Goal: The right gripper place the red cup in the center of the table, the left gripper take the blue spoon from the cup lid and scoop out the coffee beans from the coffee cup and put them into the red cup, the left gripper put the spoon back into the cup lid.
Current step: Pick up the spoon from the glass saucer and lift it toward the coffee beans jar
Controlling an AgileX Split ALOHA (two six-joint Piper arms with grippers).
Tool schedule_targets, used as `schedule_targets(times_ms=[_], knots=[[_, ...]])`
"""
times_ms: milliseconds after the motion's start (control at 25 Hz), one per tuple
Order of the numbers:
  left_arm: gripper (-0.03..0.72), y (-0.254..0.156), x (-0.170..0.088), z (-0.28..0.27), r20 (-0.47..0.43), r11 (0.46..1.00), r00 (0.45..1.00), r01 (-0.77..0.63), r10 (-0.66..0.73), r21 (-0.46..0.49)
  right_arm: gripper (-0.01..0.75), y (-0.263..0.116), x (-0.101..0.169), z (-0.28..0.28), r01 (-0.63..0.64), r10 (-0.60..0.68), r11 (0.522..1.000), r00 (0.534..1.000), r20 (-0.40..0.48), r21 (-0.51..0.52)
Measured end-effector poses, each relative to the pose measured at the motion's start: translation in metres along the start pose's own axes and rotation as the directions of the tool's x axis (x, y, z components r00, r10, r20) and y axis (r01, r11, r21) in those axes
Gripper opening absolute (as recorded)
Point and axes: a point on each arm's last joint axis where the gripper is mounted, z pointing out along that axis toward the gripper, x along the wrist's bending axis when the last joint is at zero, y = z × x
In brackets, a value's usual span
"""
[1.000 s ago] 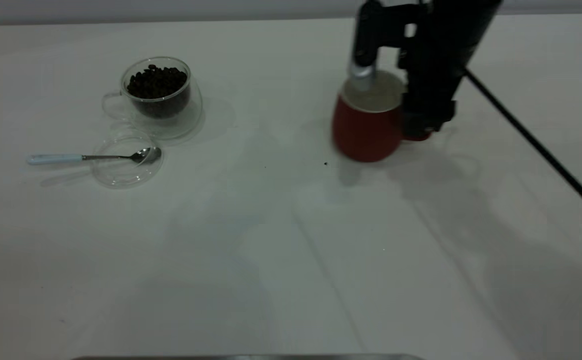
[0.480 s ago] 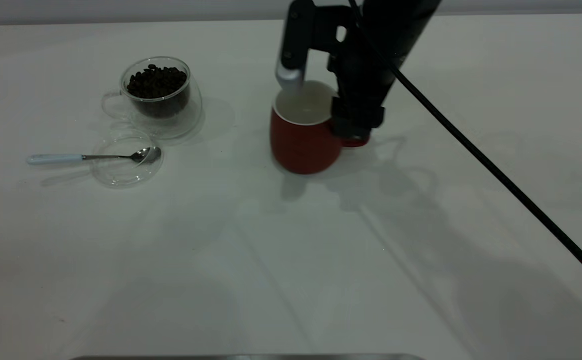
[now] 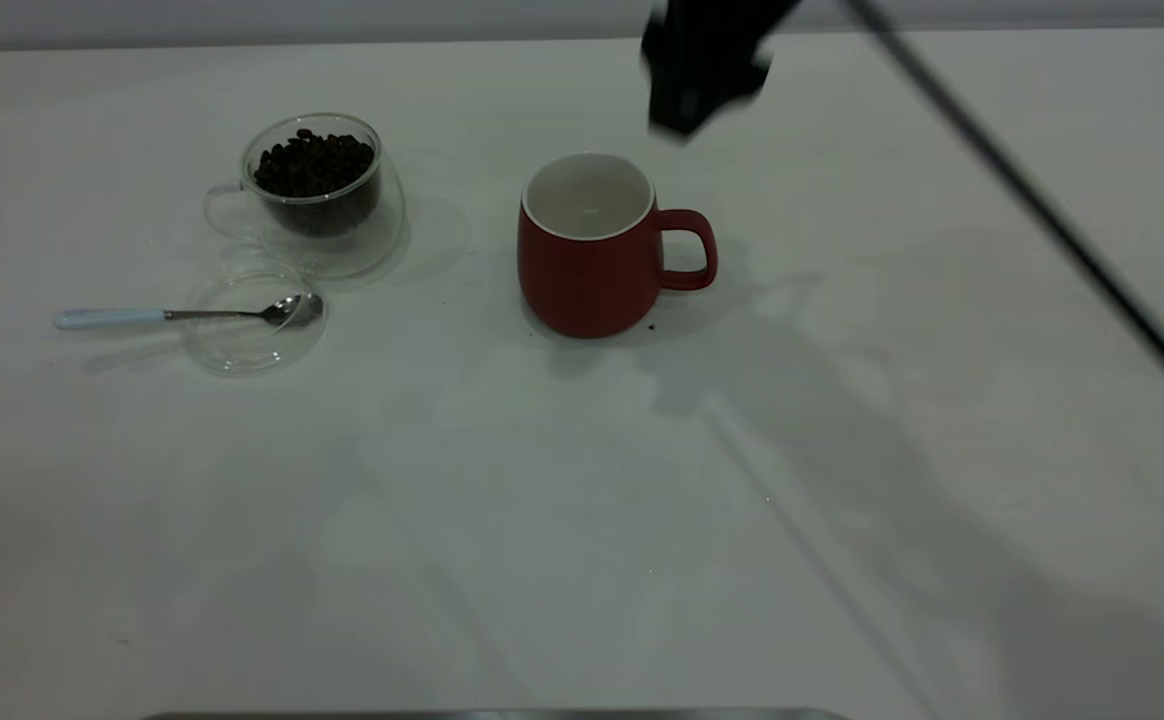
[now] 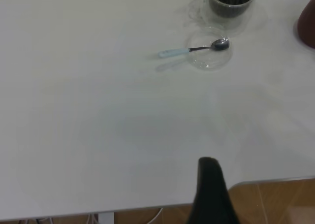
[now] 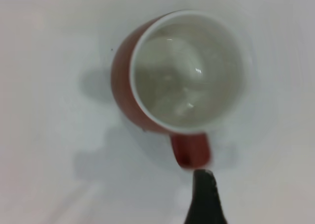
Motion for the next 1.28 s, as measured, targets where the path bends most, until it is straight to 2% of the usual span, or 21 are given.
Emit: schedule_targets(times_ms=[160,280,440,560,720,960,1280], knots=[[0.588,0.0,0.0,0.0,0.0,1.0,1.0,0.0,0.0,0.0,0.587,0.01,-0.01,-0.083,-0.092,0.093,0.995,0.994,0.052,-0.033],[0.588,0.0,0.0,0.0,0.0,1.0,1.0,0.0,0.0,0.0,0.587,0.006,-0.012,-0.15,-0.202,0.207,0.978,0.973,0.097,-0.056],[0.588,0.0,0.0,0.0,0.0,1.0,1.0,0.0,0.0,0.0,0.587,-0.016,-0.004,-0.233,-0.321,0.323,0.946,0.934,0.156,-0.036],[0.588,0.0,0.0,0.0,0.0,1.0,1.0,0.0,0.0,0.0,0.587,-0.039,0.012,-0.278,-0.393,0.391,0.919,0.905,0.166,-0.021],[0.588,0.0,0.0,0.0,0.0,1.0,1.0,0.0,0.0,0.0,0.587,-0.074,0.044,-0.308,-0.436,0.434,0.9,0.893,0.114,-0.01],[0.588,0.0,0.0,0.0,0.0,1.0,1.0,-0.001,0.001,0.0,0.587,-0.127,0.096,-0.317,-0.47,0.471,0.882,0.882,0.005,-0.033],[0.588,0.0,0.0,0.0,0.0,1.0,1.0,-0.001,0.001,0.0,0.587,-0.194,0.151,-0.321,-0.479,0.481,0.868,0.876,-0.016,-0.129]])
